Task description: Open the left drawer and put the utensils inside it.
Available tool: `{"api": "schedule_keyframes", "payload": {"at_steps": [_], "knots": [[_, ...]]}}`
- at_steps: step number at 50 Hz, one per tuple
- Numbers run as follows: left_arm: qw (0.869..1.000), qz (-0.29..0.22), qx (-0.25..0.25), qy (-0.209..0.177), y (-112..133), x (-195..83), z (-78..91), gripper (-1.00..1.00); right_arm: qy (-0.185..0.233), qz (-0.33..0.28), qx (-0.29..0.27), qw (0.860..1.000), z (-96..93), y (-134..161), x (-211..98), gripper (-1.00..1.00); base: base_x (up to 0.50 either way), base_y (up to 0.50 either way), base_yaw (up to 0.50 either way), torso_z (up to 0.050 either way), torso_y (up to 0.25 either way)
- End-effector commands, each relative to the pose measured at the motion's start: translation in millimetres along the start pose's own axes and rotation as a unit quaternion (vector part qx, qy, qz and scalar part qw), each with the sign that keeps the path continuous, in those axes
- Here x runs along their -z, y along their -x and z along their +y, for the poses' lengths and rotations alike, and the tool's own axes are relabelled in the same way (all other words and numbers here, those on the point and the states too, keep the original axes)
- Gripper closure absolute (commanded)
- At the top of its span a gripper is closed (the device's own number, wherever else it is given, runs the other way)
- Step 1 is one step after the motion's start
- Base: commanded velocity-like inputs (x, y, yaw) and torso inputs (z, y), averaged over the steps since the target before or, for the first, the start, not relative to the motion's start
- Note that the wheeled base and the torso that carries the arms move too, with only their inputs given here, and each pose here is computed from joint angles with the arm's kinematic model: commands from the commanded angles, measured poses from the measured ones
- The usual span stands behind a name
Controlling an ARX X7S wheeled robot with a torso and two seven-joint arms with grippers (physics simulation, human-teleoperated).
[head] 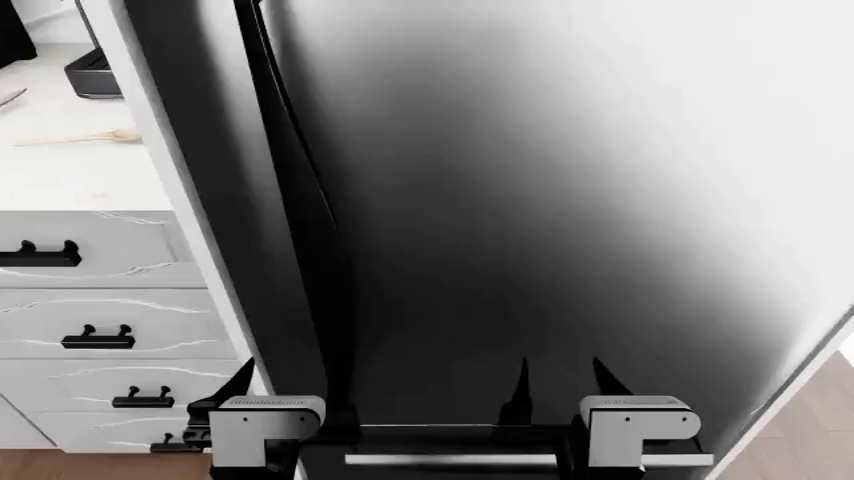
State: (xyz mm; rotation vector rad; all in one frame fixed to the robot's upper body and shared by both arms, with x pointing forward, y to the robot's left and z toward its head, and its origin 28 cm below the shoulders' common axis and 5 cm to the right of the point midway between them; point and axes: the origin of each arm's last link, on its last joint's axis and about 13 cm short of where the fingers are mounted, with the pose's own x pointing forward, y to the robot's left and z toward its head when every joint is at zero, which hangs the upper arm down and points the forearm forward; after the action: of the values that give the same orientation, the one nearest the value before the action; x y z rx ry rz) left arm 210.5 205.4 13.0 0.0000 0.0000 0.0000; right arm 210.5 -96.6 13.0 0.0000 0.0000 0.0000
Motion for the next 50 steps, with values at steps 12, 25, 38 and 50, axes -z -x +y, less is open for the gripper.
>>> {"api": "schedule_keyframes", "payload": {"at_steps": [12,25,38,50], "knots": [[1.0,0.007,-0.004,-0.002,-0.9,3.0,2.5,-1.0,0.002,0.018,-0.005,1.0,3.5,-0.2,2.0,-1.0,-0.15,0.0,0.0,0.0,0.0],[1.0,0.006,-0.005,-0.01,-0.9,4.7,3.0,-1.0,0.004,0.021,-0.008,1.0,4.2,0.0,5.3,-1.0,-0.5,0.0,0.0,0.0,0.0],[1.0,0.007,-0.008,-0.008,-2.2,4.1,4.6,-1.0,0.006,0.015,-0.001,1.0,5.0,-0.5,5.7,-1.0,-0.15,0.19,0.0,0.0,0.0],[1.0,0.006,-0.014,-0.012,-4.7,4.0,6.7,-1.0,0.008,0.019,-0.003,1.0,5.7,-4.4,4.8,-1.0,0.0,0.5,0.0,0.0,0.0]]}}
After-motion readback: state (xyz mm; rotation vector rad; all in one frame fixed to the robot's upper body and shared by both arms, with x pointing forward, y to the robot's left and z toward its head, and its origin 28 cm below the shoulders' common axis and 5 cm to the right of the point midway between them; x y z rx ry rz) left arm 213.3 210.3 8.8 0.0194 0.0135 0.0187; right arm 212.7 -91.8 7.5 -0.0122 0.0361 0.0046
